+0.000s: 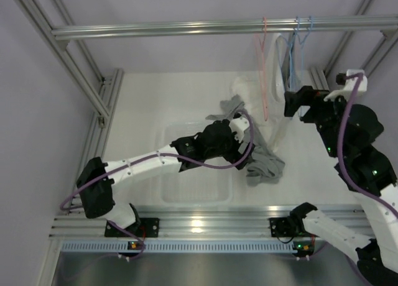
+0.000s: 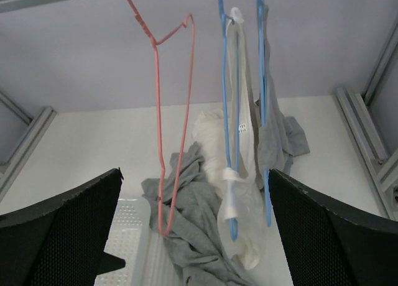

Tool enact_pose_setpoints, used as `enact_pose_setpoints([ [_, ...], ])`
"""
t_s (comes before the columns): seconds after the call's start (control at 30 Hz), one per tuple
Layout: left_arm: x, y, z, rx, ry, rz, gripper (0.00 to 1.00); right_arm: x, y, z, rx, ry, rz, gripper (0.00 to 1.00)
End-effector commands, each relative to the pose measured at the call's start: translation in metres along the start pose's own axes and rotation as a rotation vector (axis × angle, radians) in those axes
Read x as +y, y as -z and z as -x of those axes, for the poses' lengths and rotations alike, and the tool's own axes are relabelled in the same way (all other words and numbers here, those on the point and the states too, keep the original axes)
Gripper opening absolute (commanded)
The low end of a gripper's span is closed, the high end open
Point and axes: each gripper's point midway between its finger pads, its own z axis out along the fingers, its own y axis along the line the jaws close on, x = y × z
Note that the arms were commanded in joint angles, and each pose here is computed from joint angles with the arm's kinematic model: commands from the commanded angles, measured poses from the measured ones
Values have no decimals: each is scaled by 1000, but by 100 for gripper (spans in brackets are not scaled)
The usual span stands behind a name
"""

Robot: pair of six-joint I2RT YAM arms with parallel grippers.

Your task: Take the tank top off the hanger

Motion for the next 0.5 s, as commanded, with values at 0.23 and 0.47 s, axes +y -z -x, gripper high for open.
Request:
enact_pose_setpoints([
  [0.23,-8,-87,-3,-142,-49,7,99,-24,76,24,-117,-42,47,99],
  [0.47,20,-146,-46,-53,-55,152,99,-18,95,31,-146,-34,126,99],
])
